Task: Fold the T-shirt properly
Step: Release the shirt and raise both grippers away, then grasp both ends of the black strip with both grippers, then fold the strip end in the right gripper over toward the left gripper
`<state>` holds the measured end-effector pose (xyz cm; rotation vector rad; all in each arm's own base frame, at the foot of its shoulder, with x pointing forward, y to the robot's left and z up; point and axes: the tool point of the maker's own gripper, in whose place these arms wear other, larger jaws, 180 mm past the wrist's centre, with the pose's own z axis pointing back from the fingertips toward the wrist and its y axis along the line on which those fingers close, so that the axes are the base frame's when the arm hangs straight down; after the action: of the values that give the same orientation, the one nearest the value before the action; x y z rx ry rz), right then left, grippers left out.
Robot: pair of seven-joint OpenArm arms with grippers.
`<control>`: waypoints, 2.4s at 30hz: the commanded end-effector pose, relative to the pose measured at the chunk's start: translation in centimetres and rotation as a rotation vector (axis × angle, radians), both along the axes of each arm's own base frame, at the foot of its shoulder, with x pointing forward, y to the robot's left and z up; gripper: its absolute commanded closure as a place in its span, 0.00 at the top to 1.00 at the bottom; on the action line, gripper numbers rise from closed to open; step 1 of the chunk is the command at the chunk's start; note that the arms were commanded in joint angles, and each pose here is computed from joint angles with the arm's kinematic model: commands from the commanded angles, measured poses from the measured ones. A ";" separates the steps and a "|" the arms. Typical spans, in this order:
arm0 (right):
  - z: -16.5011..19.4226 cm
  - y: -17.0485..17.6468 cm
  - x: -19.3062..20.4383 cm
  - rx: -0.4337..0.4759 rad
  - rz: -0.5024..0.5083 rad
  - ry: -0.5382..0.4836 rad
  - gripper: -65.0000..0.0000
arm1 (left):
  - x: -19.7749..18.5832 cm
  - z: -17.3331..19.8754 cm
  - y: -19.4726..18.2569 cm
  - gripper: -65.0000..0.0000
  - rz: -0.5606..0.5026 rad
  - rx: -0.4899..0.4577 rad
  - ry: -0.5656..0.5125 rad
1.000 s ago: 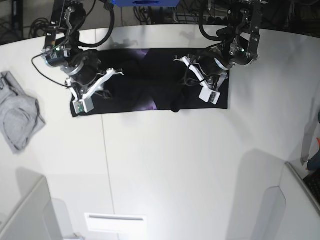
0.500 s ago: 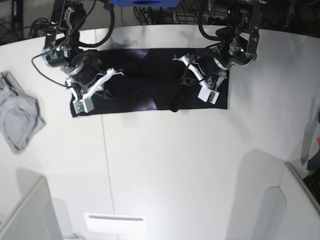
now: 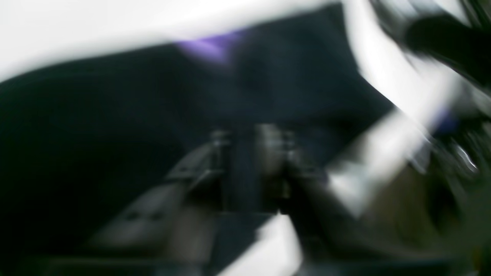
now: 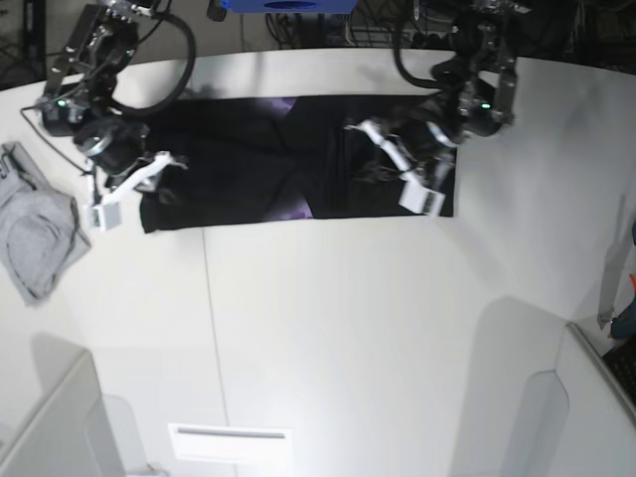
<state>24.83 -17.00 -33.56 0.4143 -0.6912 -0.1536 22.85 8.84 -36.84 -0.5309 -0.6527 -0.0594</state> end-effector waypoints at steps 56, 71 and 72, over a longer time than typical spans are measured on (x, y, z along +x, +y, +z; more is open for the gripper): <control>-6.5 -2.0 0.8 -0.064 0.023 0.173 0.00 | -0.8 -7.3 4.5 0.00 0.034 0.042 0.090; -1.9 10.6 0.0 -0.142 0.300 0.077 0.00 | -1.3 -6.1 3.7 0.00 0.008 0.038 0.066; -1.7 11.7 -0.1 -0.125 0.317 0.073 0.00 | -1.4 -6.2 3.8 0.00 0.006 0.041 0.071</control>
<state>23.96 -5.77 -36.48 0.3695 -0.5029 0.1657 21.52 12.51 -43.27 -0.4959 -0.5856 -0.0295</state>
